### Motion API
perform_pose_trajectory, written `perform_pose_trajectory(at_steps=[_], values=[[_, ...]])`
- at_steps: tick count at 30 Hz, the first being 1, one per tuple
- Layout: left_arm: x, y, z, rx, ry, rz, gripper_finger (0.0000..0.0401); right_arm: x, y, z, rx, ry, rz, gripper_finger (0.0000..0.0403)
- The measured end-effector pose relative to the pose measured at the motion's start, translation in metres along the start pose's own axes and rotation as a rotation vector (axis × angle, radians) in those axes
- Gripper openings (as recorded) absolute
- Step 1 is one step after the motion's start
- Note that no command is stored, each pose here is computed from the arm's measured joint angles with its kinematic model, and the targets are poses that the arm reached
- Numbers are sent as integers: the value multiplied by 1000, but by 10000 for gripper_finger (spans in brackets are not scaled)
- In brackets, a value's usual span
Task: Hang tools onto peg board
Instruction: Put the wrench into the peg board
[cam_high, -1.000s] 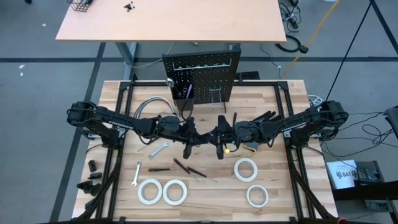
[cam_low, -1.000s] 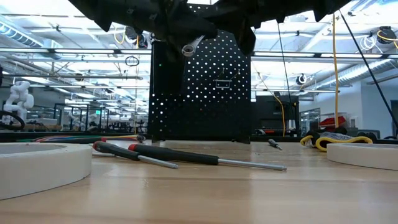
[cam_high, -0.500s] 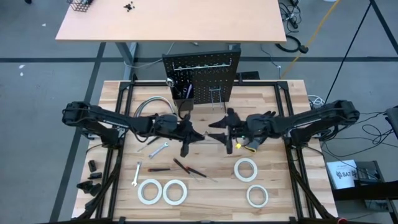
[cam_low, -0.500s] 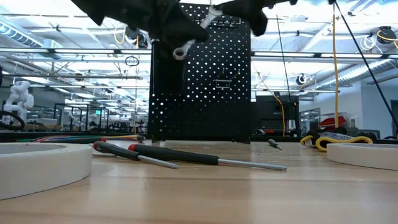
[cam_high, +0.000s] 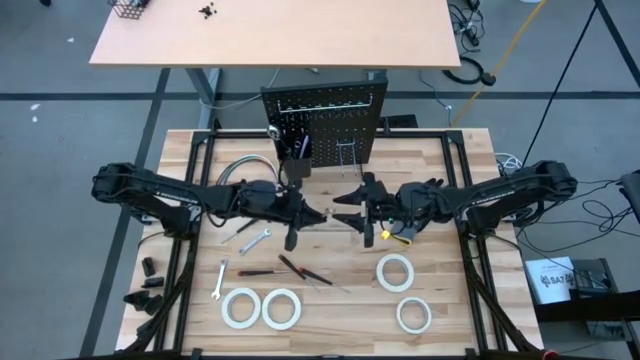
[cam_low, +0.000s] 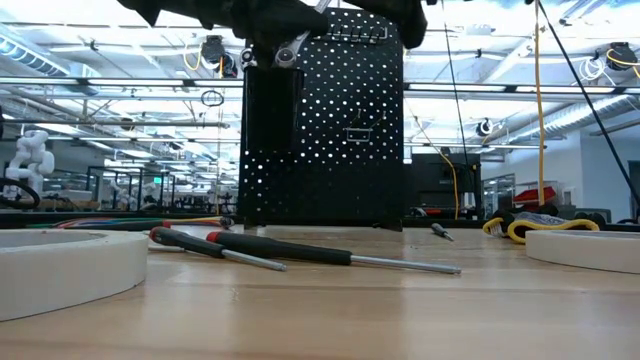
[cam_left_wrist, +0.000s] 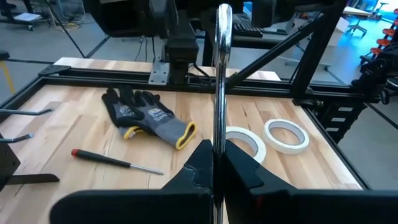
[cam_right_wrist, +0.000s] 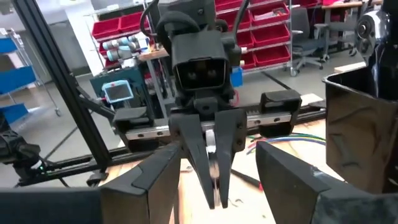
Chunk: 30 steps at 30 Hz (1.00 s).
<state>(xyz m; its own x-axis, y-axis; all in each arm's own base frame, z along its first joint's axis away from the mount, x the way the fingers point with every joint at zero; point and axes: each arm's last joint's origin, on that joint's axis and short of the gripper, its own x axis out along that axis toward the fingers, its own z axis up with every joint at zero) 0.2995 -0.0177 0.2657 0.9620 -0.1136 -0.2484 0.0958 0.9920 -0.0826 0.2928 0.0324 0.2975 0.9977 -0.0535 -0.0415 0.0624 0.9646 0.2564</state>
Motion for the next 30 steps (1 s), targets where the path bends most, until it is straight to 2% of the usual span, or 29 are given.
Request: perform_pose_trajectory(at_steps=[10, 23, 30], values=[[0, 0, 0, -1, -1, 0, 7, 2, 0, -1, -30, -2, 8, 198], [0, 0, 5, -23, -56, -5, 7, 1, 2, -1, -69, -2, 33, 98], [0, 0, 6, -50, -65, -7, 7, 1, 3, 3, -78, -40, 42, 78]])
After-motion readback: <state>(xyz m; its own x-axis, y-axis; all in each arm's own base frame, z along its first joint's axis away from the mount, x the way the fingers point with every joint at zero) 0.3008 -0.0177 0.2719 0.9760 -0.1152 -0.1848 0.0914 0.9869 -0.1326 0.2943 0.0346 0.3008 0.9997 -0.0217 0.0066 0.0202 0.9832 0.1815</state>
